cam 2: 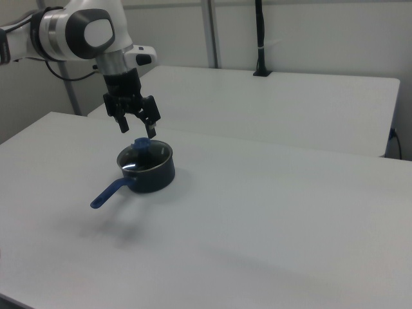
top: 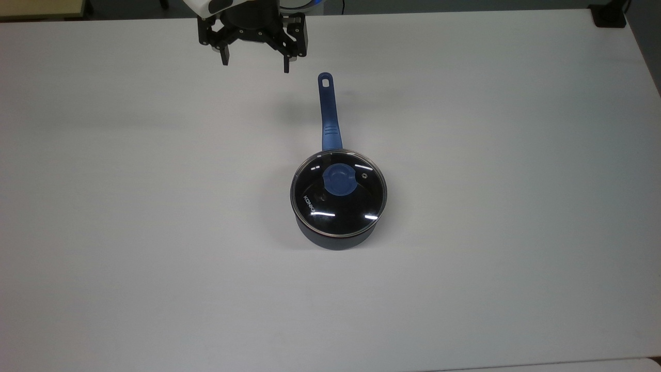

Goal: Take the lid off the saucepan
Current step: 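Move the open gripper over the saucepan and lower onto the blue lid knob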

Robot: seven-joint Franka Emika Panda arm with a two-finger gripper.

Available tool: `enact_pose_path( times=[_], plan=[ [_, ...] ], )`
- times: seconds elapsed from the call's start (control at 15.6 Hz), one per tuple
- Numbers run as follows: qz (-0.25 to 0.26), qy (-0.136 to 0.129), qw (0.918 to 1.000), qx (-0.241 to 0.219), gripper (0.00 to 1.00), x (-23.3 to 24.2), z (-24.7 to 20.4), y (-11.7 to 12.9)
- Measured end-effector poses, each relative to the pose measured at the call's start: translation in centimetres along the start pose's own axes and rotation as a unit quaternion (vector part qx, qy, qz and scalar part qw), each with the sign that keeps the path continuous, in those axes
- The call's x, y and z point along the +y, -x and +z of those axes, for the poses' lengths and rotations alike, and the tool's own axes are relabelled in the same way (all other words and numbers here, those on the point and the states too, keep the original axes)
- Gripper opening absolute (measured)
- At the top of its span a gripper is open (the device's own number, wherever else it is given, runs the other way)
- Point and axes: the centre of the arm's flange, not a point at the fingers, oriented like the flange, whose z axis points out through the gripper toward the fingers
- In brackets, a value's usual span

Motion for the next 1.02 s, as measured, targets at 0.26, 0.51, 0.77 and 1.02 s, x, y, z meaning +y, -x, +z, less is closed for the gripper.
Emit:
enact_pose_path(
  times=[0.26, 0.51, 0.77, 1.02],
  plan=[
    [0.000, 0.000, 1.0000, 0.001, 1.00, 0.0, 0.0, 0.0],
    [0.000, 0.000, 1.0000, 0.001, 1.00, 0.0, 0.0, 0.0],
    [-0.004, -0.003, 0.9997, 0.026, 1.00, -0.5, 0.0, -0.8],
    [-0.033, -0.010, 0.9975, 0.062, 1.00, -4.0, 2.5, -3.6]
  ],
)
